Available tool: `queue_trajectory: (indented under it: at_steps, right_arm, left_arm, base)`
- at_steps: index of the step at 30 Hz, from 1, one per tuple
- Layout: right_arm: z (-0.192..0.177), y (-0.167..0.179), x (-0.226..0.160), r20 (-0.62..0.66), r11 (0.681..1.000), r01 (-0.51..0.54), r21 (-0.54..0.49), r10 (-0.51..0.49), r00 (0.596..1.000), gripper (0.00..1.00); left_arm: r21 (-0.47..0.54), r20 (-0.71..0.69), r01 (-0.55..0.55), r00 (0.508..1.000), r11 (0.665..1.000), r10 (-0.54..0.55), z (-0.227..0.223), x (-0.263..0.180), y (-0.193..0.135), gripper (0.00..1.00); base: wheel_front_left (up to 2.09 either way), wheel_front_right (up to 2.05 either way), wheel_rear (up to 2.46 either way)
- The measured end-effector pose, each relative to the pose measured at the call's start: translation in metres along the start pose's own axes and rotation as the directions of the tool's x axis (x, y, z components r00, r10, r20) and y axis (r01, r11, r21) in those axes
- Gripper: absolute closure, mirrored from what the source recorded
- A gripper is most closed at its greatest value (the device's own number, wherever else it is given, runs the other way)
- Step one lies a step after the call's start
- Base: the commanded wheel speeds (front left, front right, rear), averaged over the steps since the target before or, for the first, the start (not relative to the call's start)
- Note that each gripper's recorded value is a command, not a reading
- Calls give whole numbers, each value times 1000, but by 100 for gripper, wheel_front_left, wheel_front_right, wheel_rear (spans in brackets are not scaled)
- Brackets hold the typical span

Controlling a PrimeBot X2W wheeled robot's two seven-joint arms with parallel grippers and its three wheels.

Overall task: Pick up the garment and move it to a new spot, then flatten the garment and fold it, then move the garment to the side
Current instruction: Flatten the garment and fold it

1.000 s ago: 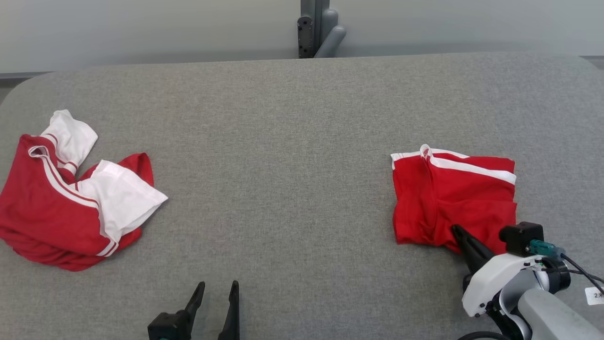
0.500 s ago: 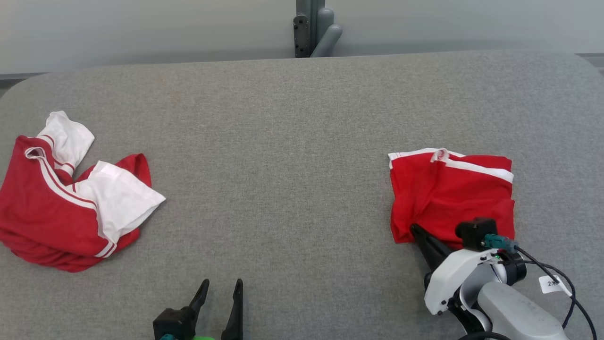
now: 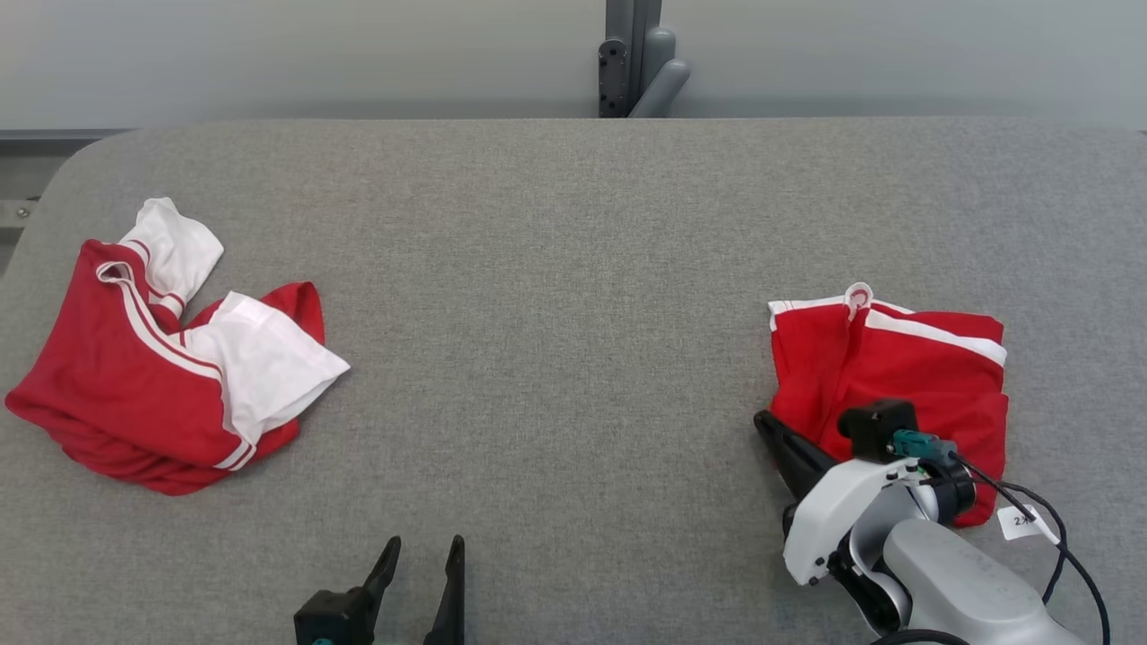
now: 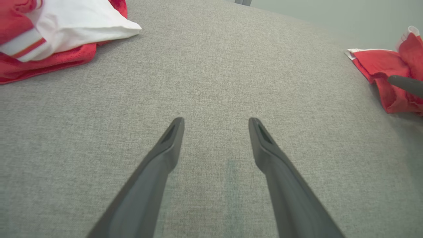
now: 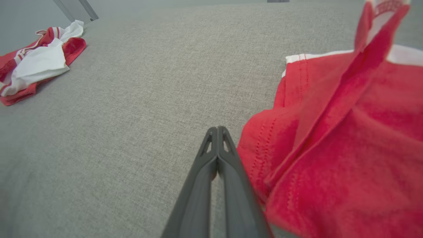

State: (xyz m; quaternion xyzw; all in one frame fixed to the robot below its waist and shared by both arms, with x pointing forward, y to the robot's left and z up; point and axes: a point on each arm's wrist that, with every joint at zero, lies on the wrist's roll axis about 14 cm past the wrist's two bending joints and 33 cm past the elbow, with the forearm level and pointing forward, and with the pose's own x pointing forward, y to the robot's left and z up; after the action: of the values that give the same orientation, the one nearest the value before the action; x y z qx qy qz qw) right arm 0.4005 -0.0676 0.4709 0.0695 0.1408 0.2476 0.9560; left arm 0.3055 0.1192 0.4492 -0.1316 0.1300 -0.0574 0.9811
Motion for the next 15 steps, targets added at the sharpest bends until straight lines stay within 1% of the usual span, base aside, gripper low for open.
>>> queue_trajectory:
  at_steps: [5, 8, 12, 13, 14, 15]
  right_arm:
    - [11, 13, 3, 34, 999, -42, -23, 43, 999, 100]
    - [28, 16, 3, 88, 998, -52, -32, 55, 995, 100]
    - [49, 9, -13, 172, 999, -23, -43, 30, 985, 100]
    - [52, 5, -19, 190, 999, -8, -48, 17, 982, 98]
    - [58, 0, -26, 213, 998, 10, -62, 3, 977, 71]
    - [63, -7, -34, 237, 997, 35, -72, -17, 971, 47]
  left_arm:
    - [-7, 6, -9, 1000, 1000, 9, 1, -1, 2, 0]
    - [-13, 13, -13, 1000, 1000, 13, 3, -2, 1, 0]
    - [-22, 34, -22, 999, 1000, 22, 7, -7, 3, 0]
    - [-25, 43, -25, 999, 999, 26, 9, -9, 4, 0]
    - [-27, 52, -31, 998, 999, 32, 11, -11, 5, 0]
    - [-27, 60, -32, 998, 999, 34, 13, -12, 5, 0]
  base:
    - [0, 0, 0]
    - [0, 0, 0]
    - [0, 0, 0]
    - [0, 0, 0]
    - [0, 0, 0]
    - [0, 0, 0]
